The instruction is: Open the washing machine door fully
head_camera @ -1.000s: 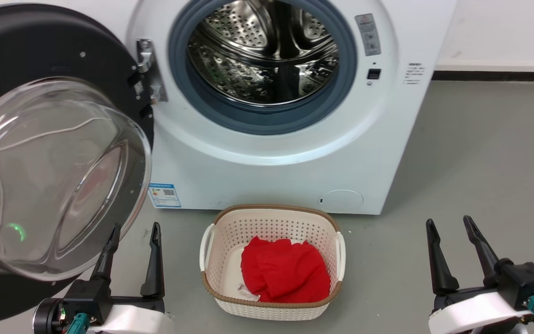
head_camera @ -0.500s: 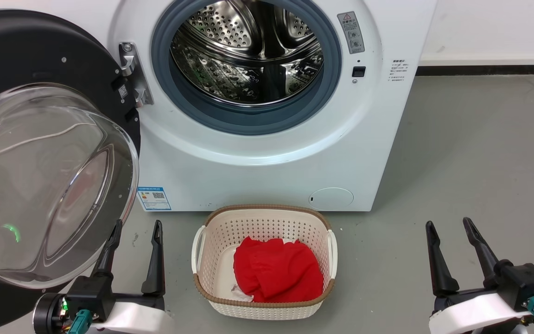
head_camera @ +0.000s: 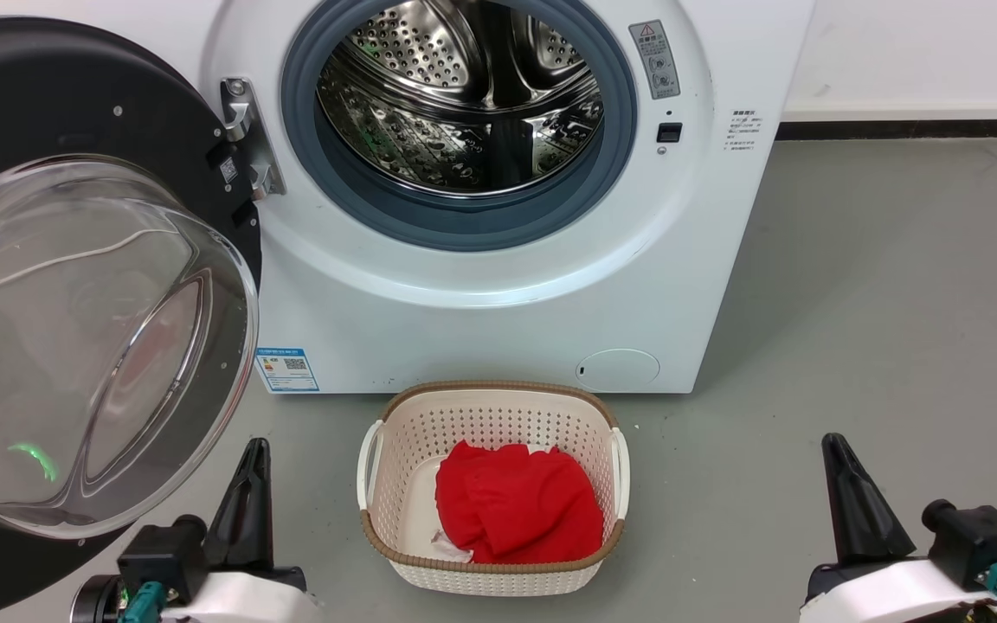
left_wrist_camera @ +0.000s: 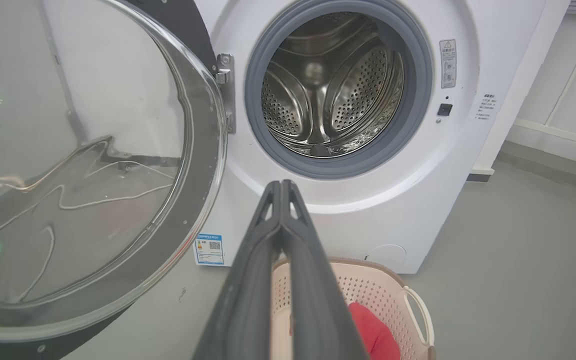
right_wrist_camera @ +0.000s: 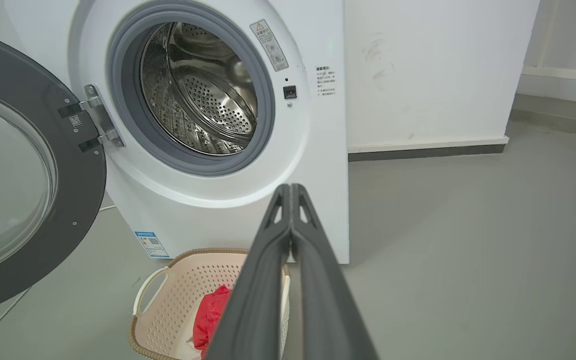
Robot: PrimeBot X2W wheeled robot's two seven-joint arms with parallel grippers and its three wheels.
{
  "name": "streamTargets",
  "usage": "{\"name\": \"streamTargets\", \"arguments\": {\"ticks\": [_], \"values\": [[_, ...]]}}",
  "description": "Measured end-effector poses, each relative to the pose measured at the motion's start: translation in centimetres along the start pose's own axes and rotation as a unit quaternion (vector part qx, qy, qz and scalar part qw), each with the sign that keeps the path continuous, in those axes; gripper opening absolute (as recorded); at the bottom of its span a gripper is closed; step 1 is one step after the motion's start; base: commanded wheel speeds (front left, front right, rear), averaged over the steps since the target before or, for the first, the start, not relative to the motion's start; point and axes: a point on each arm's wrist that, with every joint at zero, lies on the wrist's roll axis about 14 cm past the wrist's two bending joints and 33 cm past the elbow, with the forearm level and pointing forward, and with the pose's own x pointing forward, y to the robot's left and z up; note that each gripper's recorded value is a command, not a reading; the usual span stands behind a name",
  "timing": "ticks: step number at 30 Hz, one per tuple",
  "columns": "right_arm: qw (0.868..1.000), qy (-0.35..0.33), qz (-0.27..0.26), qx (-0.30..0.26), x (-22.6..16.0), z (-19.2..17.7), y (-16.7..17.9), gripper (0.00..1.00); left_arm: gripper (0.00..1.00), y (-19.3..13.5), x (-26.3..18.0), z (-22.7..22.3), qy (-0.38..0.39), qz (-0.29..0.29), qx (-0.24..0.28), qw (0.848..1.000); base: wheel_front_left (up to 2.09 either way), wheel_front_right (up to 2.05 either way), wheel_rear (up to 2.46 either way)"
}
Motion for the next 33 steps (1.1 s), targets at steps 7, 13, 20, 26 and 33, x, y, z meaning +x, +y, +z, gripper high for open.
{"name": "streamTargets", "arguments": {"ticks": [7,13,20,26,33], "values": [[0.997,0.007,-0.016,0.071,0.0,-0.4,-0.6,0.00,0.00,0.6,0.1,-0.5,0.012,0.019,-0.071,0.997,0.00,0.00,0.00],[0.992,0.008,-0.025,0.126,0.3,-0.4,-1.0,0.00,0.00,0.9,0.2,-0.8,0.020,0.031,-0.128,0.991,0.00,0.00,0.00],[0.982,0.012,-0.036,0.185,0.4,-0.7,-1.4,0.00,0.00,1.3,0.4,-1.0,0.024,0.042,-0.188,0.981,0.00,0.00,0.00],[0.972,0.011,-0.043,0.232,0.7,-0.7,-1.7,0.00,0.00,1.5,0.5,-1.3,0.031,0.048,-0.236,0.970,0.00,0.00,0.00],[0.958,0.013,-0.052,0.282,0.8,-0.9,-2.1,0.00,0.00,1.6,0.8,-1.5,0.035,0.055,-0.288,0.956,0.00,0.00,0.00]]}}
